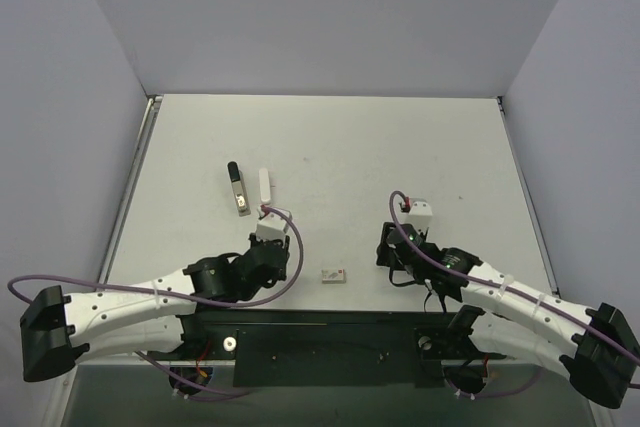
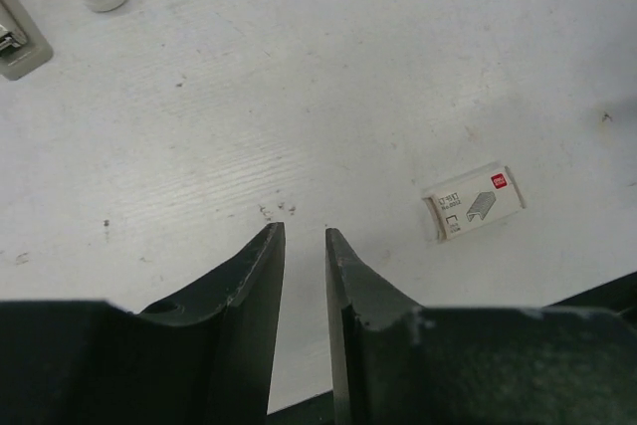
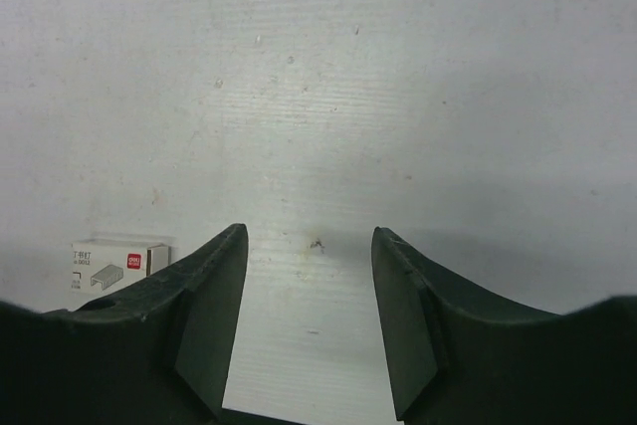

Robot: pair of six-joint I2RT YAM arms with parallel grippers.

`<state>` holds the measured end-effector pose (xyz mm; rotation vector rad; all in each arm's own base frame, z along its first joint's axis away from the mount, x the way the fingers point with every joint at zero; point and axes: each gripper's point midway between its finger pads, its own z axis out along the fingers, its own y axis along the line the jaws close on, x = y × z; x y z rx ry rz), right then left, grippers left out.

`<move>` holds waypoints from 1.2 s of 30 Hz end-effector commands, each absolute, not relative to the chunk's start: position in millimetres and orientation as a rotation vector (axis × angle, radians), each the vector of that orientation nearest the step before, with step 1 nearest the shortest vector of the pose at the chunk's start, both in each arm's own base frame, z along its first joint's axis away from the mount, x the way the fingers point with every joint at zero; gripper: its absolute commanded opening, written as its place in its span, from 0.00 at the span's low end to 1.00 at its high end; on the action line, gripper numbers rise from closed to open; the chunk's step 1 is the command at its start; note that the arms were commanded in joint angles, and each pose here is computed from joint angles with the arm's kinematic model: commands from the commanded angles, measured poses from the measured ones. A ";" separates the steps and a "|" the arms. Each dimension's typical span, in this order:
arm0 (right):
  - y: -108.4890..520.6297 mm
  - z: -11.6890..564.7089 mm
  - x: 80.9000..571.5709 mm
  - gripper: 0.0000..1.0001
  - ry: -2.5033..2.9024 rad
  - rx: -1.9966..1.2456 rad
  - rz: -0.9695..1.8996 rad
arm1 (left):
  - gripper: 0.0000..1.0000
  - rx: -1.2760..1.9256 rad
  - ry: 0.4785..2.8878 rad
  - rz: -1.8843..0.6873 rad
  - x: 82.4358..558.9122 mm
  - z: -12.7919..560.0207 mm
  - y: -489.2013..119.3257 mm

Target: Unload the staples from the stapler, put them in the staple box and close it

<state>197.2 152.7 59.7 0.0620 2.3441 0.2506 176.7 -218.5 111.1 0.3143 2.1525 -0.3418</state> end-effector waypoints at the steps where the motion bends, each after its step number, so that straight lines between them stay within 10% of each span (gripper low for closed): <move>1: 128.7 69.8 201.3 0.51 2.306 0.058 0.151 | 0.39 0.293 2.073 -0.242 187.1 131.9 -196.2; 8: 121.3 98.9 210.5 0.61 2.247 0.069 0.148 | 0.68 0.298 2.006 -0.197 195.8 162.7 -189.9; 11: 119.3 108.0 214.9 0.80 2.234 0.073 0.128 | 0.78 0.297 1.990 -0.207 197.1 172.9 -191.3; 18: 120.0 127.3 223.0 0.85 2.222 0.053 0.098 | 0.83 0.277 1.959 -0.237 199.5 190.8 -194.4; 19: 120.2 131.6 224.9 0.98 2.214 0.053 0.099 | 0.84 0.280 1.957 -0.237 199.6 191.8 -194.3; 36: 113.1 194.6 251.0 1.00 2.134 0.121 -0.019 | 0.89 0.257 1.915 -0.277 206.3 224.2 -207.8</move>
